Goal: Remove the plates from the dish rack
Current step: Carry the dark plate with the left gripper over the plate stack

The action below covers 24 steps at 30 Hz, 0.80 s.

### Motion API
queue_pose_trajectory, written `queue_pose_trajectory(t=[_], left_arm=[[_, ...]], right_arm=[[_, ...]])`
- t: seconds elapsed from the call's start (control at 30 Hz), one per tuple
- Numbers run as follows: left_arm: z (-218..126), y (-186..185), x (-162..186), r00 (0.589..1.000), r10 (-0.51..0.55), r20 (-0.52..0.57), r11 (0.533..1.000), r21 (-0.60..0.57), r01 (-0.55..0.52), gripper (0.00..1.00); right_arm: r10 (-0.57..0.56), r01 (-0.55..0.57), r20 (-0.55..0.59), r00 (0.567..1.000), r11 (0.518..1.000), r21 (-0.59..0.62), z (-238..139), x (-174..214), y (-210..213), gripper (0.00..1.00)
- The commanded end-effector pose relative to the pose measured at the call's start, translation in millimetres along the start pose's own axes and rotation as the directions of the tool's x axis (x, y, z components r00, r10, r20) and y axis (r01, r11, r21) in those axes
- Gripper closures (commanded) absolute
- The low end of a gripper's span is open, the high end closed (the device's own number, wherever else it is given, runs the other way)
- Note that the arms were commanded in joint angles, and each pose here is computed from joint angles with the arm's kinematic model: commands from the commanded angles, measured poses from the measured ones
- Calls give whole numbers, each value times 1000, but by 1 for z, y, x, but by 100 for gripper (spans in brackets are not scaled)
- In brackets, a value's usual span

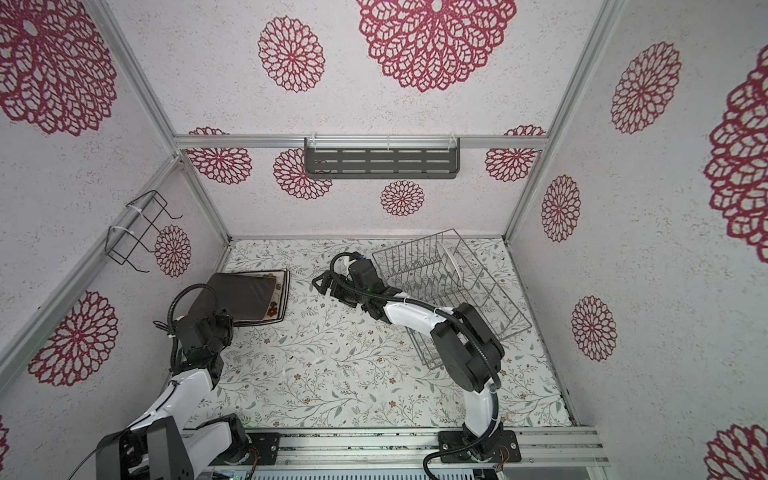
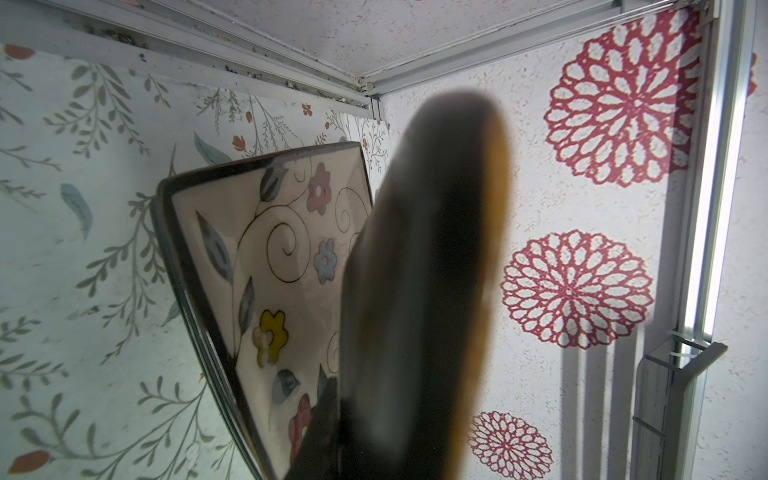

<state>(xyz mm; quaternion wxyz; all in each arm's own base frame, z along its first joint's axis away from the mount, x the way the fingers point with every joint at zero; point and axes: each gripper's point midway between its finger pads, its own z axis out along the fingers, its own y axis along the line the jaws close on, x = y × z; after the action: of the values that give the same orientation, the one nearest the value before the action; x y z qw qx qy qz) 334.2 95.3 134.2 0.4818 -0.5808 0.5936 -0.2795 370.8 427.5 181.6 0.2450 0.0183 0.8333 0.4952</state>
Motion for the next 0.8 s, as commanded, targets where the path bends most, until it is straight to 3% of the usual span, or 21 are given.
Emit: queue_pose_trajectory(t=[0.0,0.77], left_arm=[[-10,-82,-24,997,15,80,956,292,-38,100],[19,-66,-20,999,-10,48,967,255,-2,100]], right_arm=[[-21,20,-13,1000,998,-53,1,1,17,1],[-41,38,-56,998,998,-58,4,7,16,1]])
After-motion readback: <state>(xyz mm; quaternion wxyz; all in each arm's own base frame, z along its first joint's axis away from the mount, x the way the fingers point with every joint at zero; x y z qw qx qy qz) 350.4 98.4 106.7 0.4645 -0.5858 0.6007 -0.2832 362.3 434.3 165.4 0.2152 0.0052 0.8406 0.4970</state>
